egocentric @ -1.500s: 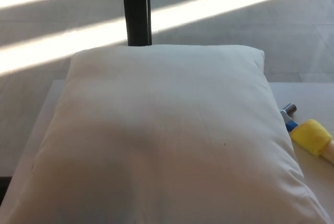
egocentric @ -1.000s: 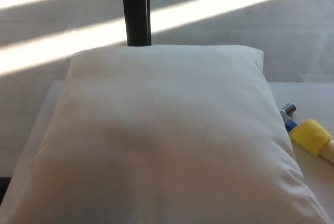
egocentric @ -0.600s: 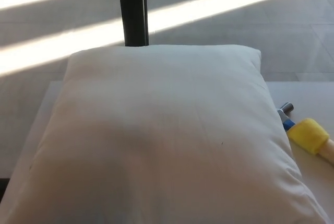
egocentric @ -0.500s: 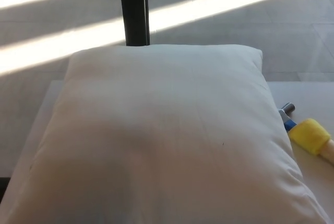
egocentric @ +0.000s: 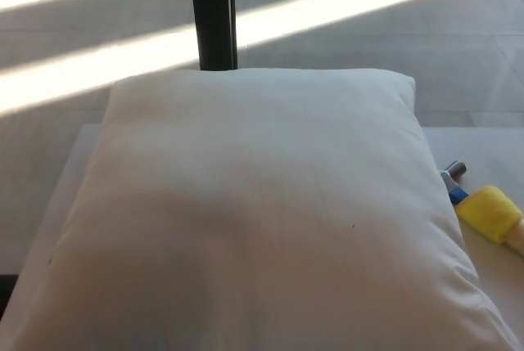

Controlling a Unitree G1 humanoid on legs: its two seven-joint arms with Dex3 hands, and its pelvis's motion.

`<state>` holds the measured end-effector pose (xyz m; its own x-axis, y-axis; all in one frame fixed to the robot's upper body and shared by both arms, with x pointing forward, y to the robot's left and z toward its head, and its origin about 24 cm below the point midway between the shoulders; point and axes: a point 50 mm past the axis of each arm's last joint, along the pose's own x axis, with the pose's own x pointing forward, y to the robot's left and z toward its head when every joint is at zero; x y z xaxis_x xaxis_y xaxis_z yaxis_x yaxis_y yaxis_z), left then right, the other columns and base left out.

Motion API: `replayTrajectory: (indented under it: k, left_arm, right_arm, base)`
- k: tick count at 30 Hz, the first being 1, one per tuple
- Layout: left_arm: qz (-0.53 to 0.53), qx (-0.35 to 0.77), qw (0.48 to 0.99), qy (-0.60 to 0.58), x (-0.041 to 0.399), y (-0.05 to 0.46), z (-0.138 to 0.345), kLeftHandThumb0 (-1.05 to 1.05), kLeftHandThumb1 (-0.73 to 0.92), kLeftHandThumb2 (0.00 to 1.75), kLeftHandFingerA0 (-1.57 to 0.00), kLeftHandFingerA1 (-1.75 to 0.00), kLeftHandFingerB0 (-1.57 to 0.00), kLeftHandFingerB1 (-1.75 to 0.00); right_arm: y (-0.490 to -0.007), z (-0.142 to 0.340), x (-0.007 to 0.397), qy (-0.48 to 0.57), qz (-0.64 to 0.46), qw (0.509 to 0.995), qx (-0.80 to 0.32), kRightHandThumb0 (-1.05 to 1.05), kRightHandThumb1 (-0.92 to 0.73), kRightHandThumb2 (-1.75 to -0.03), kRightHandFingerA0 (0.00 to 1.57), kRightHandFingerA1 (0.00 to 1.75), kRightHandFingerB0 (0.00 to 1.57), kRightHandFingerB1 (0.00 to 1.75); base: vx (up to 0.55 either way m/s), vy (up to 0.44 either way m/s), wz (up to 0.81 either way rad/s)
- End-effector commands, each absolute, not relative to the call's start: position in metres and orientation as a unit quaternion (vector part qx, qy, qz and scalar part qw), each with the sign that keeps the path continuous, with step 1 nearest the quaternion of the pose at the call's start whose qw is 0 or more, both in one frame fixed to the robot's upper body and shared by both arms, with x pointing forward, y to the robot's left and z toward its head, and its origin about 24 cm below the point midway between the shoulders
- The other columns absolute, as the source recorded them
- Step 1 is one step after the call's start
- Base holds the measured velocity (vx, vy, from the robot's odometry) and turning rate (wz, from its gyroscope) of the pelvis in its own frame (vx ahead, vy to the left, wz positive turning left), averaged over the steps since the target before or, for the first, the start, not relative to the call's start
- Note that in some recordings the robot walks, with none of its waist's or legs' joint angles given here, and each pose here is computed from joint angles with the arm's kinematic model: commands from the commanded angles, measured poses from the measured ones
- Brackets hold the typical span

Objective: A hammer is kept on the right hand side and a pillow is kept on the left hand side on the desk infront of the robot and the robot uses its right hand to pick up the hammer and makes a downward swinging motion to hit the pillow

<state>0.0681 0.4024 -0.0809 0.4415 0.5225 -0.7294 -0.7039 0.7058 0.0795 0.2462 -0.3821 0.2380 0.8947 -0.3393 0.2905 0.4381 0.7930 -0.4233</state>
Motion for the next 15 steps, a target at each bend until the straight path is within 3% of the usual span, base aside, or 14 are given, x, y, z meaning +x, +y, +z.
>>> replayTrajectory:
  k: [1,6,7,8,9,13,14,15]
  left_arm:
    - [0.357,-0.085,0.85,0.378,0.067,0.411,-0.073,-0.55,0.7,0.61,-0.63,-0.57,-0.5,-0.48]
    - [0.359,-0.077,0.848,0.383,0.064,0.411,-0.073,-0.55,0.69,0.61,-0.64,-0.56,-0.53,-0.49]
    - [0.357,-0.076,0.849,0.383,0.064,0.411,-0.073,-0.56,0.69,0.61,-0.63,-0.57,-0.53,-0.49]
    - [0.355,-0.076,0.849,0.384,0.064,0.411,-0.073,-0.56,0.69,0.61,-0.63,-0.57,-0.53,-0.49]
    - [0.354,-0.081,0.85,0.382,0.063,0.411,-0.073,-0.57,0.68,0.61,-0.63,-0.58,-0.54,-0.51]
    - [0.337,-0.047,0.856,0.39,0.066,0.41,-0.073,-0.57,0.72,0.61,-0.65,-0.57,-0.53,-0.5]
    - [0.335,-0.044,0.856,0.392,0.066,0.41,-0.073,-0.56,0.72,0.62,-0.67,-0.57,-0.56,-0.5]
    - [0.338,-0.045,0.854,0.393,0.067,0.41,-0.073,-0.57,0.71,0.62,-0.69,-0.58,-0.55,-0.5]
  right_arm:
    - [-0.369,0.224,0.265,-0.024,-0.141,0.929,-0.34,-0.78,-0.53,-0.92,0.05,0.4,0.1,0.37]
    - [-0.358,0.203,0.28,0.027,-0.103,0.929,-0.355,-0.79,-0.54,-0.94,0.01,0.34,0.11,0.37]
    - [-0.357,0.202,0.282,0.031,-0.097,0.926,-0.364,-0.77,-0.7,-0.6,0.02,0.37,0.17,0.28]
    - [-0.356,0.202,0.284,0.035,-0.093,0.925,-0.367,-0.77,-0.7,-0.6,0.02,0.37,0.17,0.28]
    - [-0.353,0.202,0.288,0.044,-0.089,0.919,-0.382,-0.78,-0.54,-0.94,0.01,0.35,0.11,0.38]
    - [-0.349,0.198,0.3,0.071,-0.085,0.909,-0.403,-0.76,-0.54,-0.92,0.03,0.35,0.11,0.4]
    - [-0.349,0.197,0.302,0.075,-0.083,0.907,-0.405,-0.75,-0.68,-0.62,0.05,0.33,0.2,0.28]
    - [-0.349,0.194,0.306,0.083,-0.081,0.905,-0.409,-0.78,-0.53,-0.9,0.06,0.35,0.14,0.4]
  base:
    - [0.0,0.0,0.0]
    - [0.0,0.0,0.0]
    - [0.0,0.0,0.0]
    - [0.0,0.0,0.0]
    - [0.0,0.0,0.0]
    - [0.0,0.0,0.0]
    - [0.0,0.0,0.0]
    - [0.0,0.0,0.0]
